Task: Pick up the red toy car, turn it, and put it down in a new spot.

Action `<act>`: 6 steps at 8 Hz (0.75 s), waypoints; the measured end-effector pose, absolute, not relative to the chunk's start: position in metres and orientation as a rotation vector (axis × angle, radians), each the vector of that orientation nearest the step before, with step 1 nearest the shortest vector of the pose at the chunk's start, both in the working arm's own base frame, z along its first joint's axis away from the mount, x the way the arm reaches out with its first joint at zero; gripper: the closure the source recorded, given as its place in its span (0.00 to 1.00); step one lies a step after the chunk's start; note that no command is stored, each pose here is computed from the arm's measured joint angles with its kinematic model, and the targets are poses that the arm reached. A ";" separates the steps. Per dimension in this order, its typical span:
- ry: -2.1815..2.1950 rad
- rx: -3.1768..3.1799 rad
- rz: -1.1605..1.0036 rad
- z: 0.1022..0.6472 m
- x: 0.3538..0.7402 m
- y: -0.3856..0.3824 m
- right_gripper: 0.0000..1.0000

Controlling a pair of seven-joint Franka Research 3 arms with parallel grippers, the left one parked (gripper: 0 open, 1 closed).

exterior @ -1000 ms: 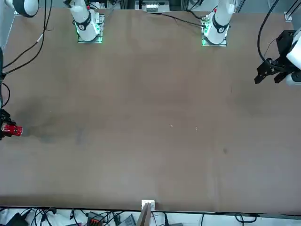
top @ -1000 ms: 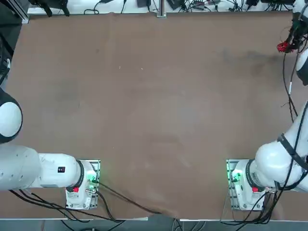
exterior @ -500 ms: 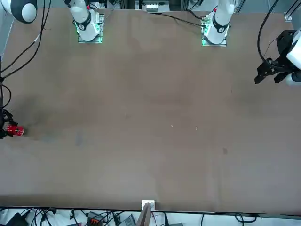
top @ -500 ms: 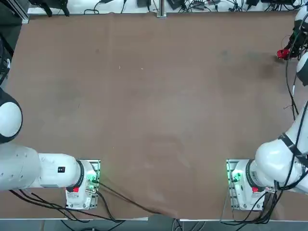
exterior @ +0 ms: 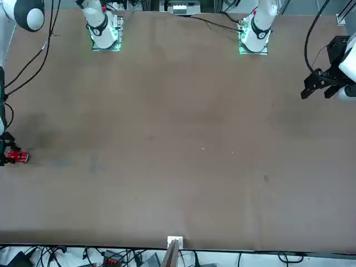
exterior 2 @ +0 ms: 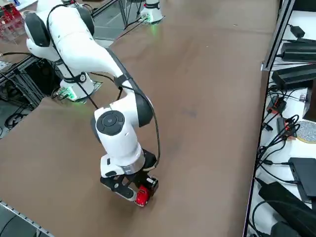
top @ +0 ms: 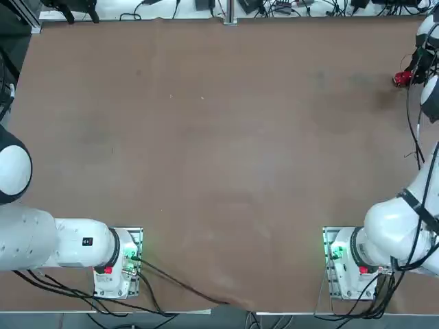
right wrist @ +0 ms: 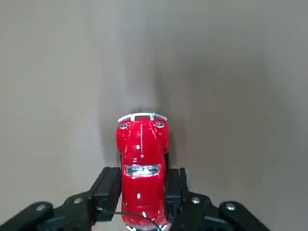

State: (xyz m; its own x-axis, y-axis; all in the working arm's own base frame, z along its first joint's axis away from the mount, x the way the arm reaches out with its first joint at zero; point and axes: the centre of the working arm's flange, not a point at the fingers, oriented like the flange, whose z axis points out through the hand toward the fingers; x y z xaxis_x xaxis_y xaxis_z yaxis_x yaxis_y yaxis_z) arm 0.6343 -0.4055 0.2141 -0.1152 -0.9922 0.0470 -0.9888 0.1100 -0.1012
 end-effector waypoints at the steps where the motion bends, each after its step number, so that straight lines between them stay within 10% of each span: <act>1: 2.316 -2.069 -0.165 0.211 0.634 -0.406 0.50; 4: 2.297 -2.087 -0.167 0.211 0.635 -0.406 0.47; 6: 2.294 -2.091 -0.168 0.212 0.635 -0.406 0.16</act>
